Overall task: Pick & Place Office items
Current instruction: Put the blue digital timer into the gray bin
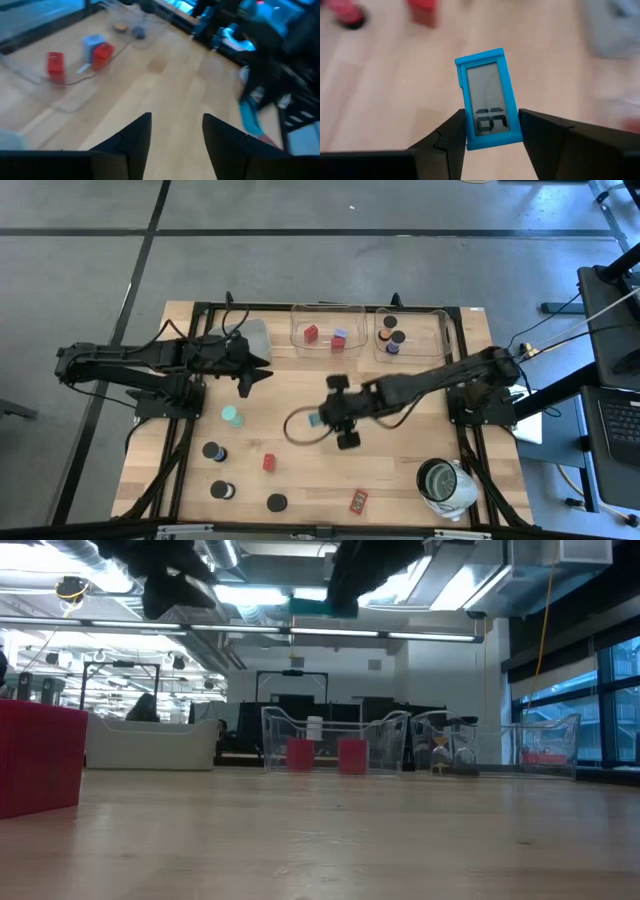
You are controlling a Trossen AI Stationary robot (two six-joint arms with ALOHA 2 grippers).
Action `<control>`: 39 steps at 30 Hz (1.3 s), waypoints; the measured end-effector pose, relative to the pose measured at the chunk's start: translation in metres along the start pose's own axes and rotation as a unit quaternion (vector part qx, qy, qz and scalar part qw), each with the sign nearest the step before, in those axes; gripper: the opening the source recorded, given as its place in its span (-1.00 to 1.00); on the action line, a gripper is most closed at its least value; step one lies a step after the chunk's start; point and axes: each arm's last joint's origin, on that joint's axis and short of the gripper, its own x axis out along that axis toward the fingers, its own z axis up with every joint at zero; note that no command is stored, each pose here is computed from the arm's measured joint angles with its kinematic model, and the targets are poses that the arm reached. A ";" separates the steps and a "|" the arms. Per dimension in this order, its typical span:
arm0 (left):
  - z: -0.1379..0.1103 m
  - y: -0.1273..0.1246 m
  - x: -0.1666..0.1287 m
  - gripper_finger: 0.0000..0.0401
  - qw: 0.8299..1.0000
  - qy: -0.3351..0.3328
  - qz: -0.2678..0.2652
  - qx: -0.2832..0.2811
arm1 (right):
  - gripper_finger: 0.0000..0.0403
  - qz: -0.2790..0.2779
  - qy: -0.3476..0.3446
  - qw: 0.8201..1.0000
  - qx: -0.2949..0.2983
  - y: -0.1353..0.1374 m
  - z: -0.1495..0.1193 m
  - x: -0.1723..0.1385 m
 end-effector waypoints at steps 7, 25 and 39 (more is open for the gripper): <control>0.010 -0.010 0.019 0.19 0.997 -0.029 -0.056 -0.038 | -0.21 -0.099 -0.054 0.992 0.051 -0.041 0.005 -0.035; 0.018 -0.015 0.079 0.35 0.990 -0.089 -0.064 -0.092 | -0.20 -0.191 -0.073 0.978 0.052 -0.078 0.008 -0.029; 0.025 -0.006 0.080 -0.07 0.986 -0.103 -0.062 -0.114 | -0.20 -0.214 -0.068 0.974 0.021 -0.084 0.008 -0.029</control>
